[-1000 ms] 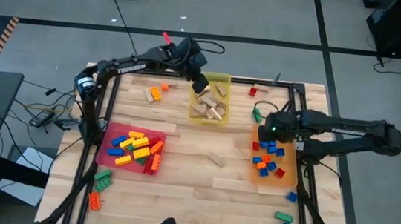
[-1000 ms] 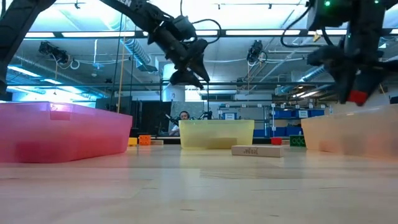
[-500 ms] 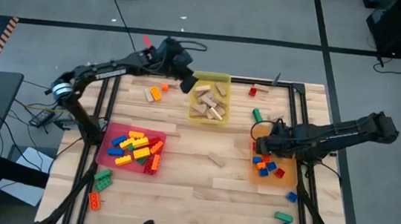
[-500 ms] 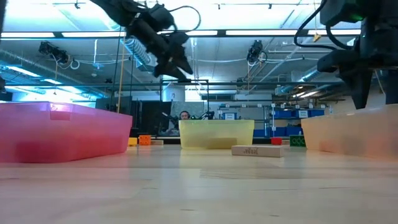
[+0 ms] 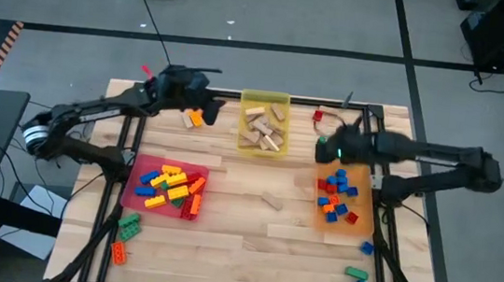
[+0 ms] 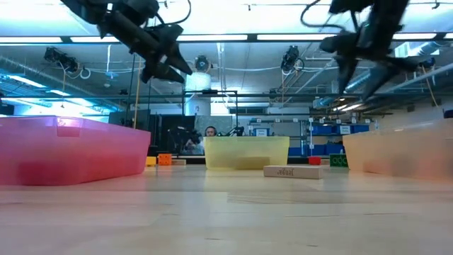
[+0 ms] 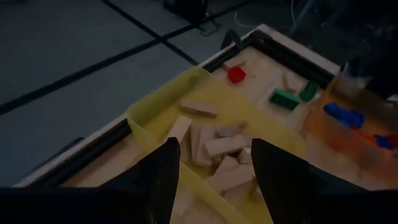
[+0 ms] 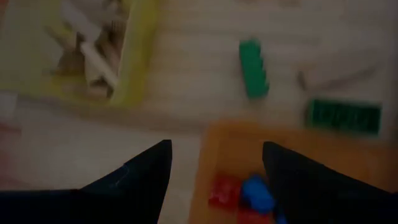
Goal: Sort blocks by size
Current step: Put the 3 stud green game piece into the pink bin
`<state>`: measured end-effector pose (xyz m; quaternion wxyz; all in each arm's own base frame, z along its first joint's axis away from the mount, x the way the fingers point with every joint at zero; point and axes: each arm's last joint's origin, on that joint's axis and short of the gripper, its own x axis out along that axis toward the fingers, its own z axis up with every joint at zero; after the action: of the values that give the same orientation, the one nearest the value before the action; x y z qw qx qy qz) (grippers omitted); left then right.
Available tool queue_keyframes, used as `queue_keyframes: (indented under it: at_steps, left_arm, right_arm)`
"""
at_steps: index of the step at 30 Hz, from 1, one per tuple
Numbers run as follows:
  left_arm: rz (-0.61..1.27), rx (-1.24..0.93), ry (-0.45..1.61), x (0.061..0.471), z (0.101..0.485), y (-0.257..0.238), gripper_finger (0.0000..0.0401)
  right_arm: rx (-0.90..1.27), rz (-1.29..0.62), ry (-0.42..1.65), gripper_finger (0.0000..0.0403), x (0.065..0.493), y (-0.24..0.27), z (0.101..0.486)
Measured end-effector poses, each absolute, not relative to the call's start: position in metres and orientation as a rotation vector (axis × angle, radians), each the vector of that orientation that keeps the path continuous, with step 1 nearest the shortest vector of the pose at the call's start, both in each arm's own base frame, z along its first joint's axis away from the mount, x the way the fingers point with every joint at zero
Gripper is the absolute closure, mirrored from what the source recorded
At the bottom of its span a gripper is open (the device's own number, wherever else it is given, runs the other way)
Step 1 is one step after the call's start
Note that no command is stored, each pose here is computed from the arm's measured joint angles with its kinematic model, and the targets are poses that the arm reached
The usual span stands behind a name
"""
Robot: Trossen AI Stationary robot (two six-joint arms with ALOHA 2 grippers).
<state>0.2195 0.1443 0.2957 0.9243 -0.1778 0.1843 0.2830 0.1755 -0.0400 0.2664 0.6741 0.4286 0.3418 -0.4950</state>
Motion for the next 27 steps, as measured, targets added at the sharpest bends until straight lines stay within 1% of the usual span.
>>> queue_keyframes:
  at_steps: [5, 11, 16, 19, 27]
  left_arm:
    - [0.589, -0.422, 0.359, 0.210, 0.292, 0.136, 0.0195]
    - [0.559, -0.435, 0.364, 0.216, 0.290, 0.124, 0.0195]
    - [0.605, -0.394, 0.360, 0.221, 0.292, 0.111, 0.0195]
    - [0.624, -0.403, 0.348, 0.222, 0.293, 0.107, 0.0195]
    - [0.615, -0.440, 0.343, 0.224, 0.292, 0.102, 0.0195]
  right_arm:
    - [0.945, -1.067, 0.849, 0.0138, 0.182, -0.095, 0.267]
    - [0.953, -0.986, 1.068, 0.0138, 0.183, -0.146, 0.235]
    - [0.870, -0.880, 1.256, 0.0146, 0.196, -0.164, 0.200]
    - [0.857, -0.868, 1.320, 0.0157, 0.203, -0.170, 0.181]
    - [0.873, -0.859, 1.391, 0.0186, 0.210, -0.185, 0.147]
